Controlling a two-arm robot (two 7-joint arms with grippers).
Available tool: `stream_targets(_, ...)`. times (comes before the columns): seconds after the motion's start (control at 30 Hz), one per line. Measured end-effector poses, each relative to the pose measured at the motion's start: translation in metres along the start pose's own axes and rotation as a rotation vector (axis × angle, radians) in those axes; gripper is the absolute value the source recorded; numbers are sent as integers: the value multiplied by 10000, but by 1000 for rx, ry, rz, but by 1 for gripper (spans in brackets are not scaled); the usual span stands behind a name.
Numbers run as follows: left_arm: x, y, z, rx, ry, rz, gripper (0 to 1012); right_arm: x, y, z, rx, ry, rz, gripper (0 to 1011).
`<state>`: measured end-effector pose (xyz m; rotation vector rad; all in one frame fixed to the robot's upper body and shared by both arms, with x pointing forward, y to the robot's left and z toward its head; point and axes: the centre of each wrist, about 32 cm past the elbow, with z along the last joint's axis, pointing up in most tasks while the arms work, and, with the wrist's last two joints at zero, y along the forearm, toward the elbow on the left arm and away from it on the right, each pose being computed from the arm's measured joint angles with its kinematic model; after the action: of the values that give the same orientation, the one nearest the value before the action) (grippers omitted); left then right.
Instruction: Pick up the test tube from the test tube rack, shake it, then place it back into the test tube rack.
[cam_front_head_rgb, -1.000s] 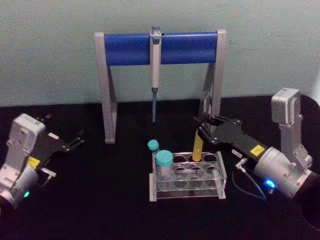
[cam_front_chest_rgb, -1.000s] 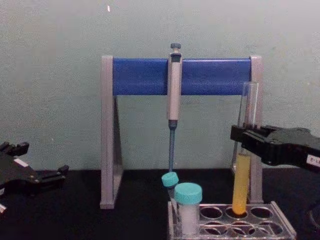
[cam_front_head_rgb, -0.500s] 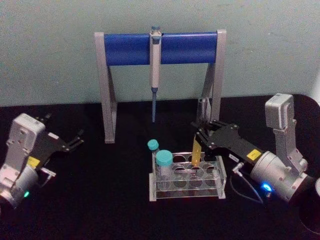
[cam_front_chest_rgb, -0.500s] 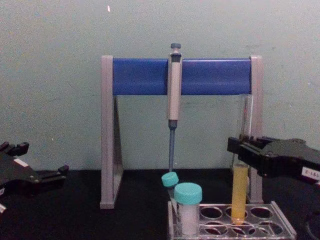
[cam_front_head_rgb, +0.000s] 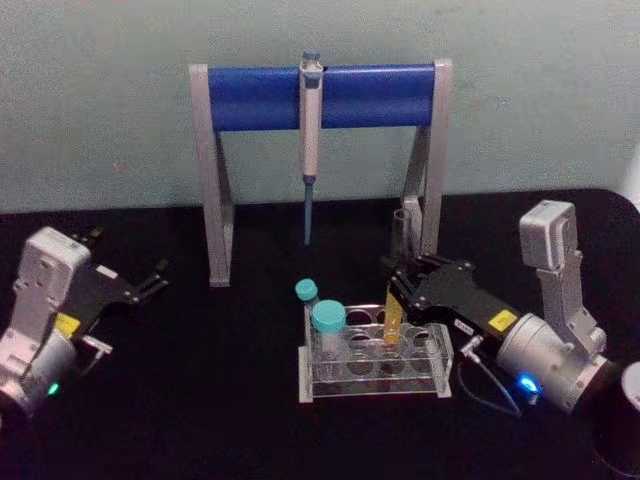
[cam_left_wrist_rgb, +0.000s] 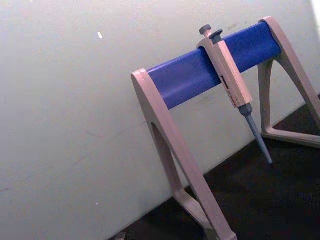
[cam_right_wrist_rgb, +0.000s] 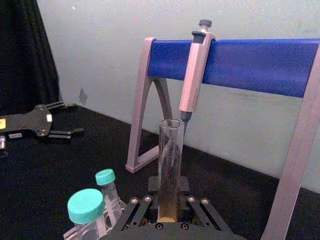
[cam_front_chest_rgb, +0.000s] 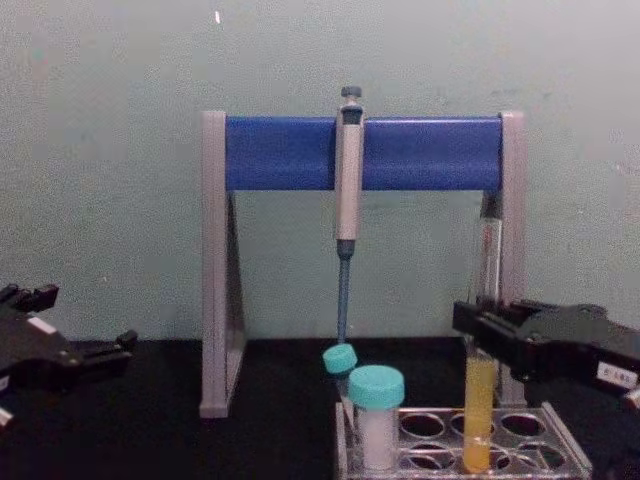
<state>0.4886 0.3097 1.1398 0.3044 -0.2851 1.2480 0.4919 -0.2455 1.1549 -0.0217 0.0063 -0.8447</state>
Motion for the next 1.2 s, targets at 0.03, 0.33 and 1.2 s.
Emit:
stream_targets(0.03,0,0,0,0,0,0,1010,-3,-1,-9,-1,0,-1,229)
stream_targets(0.33,0,0,0,0,0,0,1010,-19,-7,-66,-13,6,-7,229)
stream_targets(1.2,0,0,0,0,0,0,1009,-34,8,-151,-41,10,-12,229)
